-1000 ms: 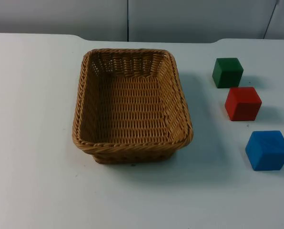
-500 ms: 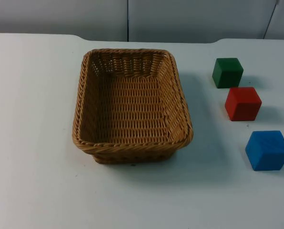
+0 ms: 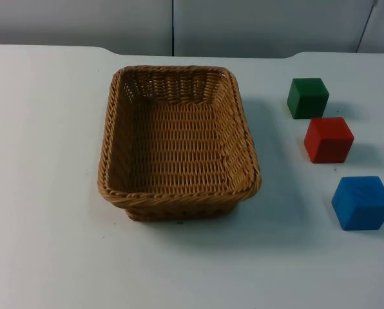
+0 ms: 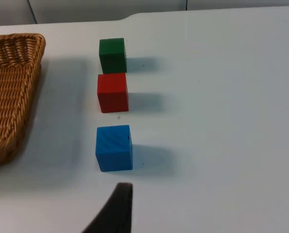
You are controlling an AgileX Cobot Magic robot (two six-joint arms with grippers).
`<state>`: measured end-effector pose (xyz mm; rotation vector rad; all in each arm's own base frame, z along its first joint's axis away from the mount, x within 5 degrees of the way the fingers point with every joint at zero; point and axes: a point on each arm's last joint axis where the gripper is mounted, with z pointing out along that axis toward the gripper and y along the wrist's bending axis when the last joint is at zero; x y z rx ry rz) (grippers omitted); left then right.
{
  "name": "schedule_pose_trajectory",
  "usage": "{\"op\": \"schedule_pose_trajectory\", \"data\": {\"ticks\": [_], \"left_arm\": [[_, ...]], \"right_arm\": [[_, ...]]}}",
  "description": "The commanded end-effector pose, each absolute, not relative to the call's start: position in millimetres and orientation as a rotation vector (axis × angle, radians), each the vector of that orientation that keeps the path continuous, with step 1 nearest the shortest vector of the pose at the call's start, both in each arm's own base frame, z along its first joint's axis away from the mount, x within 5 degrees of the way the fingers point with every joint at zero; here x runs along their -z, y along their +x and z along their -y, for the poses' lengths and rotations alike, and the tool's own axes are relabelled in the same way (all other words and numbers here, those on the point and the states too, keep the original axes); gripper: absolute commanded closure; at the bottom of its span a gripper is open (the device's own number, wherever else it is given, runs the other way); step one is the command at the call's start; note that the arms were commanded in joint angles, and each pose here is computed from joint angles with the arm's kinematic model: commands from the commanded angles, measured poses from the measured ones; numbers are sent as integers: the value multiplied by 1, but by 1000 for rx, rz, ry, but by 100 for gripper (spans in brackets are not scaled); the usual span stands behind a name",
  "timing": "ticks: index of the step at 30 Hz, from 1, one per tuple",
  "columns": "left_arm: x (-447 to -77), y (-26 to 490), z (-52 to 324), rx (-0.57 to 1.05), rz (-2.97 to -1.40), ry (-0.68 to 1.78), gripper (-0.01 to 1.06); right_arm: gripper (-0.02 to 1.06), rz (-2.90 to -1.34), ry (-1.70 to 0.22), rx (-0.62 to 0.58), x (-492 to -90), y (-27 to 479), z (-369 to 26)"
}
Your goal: Pick up the basket with the left hand and place the blue cube into the basket with the right hand.
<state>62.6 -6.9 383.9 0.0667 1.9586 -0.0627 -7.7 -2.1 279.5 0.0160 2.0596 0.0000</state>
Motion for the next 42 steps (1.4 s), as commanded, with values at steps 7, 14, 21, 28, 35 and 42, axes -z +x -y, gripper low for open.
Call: {"op": "schedule_pose_trajectory", "data": {"ticks": [7,14,21,28,35,42], "left_arm": [[-394,112,18,194,-1973,143,24],[-387,164,25,284,-2075,190,24],[-358,214,29,345,-2195,223,24],[-313,263,36,476,-2314,243,24],[-267,306,42,596,-2420,216,25],[-247,337,43,642,-2463,172,27]], "right_arm": [[0,-2054,18,5,-278,-7,2],[0,-2054,18,5,-278,-7,2],[0,-2054,18,5,-278,-7,2],[0,-2054,18,5,-278,-7,2],[0,-2054,18,5,-278,-7,2],[0,-2054,18,5,-278,-7,2]]}}
